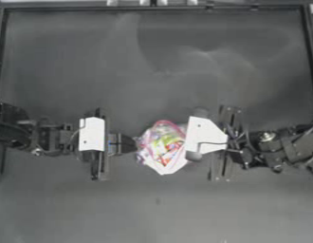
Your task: Put candy in bag
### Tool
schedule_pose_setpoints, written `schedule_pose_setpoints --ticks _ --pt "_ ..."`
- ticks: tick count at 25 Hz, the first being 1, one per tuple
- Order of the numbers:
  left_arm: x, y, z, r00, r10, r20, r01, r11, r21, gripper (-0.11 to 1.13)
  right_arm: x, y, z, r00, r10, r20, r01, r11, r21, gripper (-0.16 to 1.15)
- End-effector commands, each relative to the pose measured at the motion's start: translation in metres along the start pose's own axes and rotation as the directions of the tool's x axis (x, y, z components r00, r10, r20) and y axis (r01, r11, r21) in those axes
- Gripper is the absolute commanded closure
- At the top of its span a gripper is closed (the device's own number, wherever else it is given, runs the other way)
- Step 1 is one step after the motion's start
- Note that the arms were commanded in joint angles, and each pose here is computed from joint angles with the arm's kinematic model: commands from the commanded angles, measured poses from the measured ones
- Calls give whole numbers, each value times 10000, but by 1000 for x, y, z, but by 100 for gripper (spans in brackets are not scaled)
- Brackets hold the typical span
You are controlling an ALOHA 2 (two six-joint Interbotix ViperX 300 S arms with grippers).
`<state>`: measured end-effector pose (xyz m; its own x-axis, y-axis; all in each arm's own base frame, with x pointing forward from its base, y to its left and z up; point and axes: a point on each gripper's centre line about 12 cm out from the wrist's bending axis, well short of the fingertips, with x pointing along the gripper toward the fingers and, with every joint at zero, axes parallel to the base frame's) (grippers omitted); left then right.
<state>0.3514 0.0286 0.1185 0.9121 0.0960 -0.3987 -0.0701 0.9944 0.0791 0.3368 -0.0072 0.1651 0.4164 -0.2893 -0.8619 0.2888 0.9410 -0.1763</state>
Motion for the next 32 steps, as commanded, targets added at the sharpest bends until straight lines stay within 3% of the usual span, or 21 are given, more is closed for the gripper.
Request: schedule_pose_setpoints --ticks 1,18,21,26,28,29,32 --pt "1 5 10 9994 158 324 -158 9999 -8 98 0 0 4 9996 161 245 -165 9997 159 94" --pt "6 7 8 9995 186 245 -188 9998 112 98 1 2 1 9995 323 73 -325 9989 327 93" --pt "6 6 8 9996 170 231 -172 9998 103 98 0 4 5 9984 494 266 -504 9981 366 76" --pt "6 5 8 9996 141 233 -144 9998 115 98 -7 5 10 9951 734 666 -773 9953 577 19" --pt "6 5 8 9996 141 233 -144 9998 115 98 -10 3 11 9945 743 733 -793 9946 672 2" --pt "6 5 8 9996 143 249 -146 9998 115 98 -13 3 12 9937 770 813 -828 9941 707 -4" --pt "6 5 8 9997 140 218 -143 9998 116 98 -20 1 14 9917 820 989 -900 9928 786 -3"
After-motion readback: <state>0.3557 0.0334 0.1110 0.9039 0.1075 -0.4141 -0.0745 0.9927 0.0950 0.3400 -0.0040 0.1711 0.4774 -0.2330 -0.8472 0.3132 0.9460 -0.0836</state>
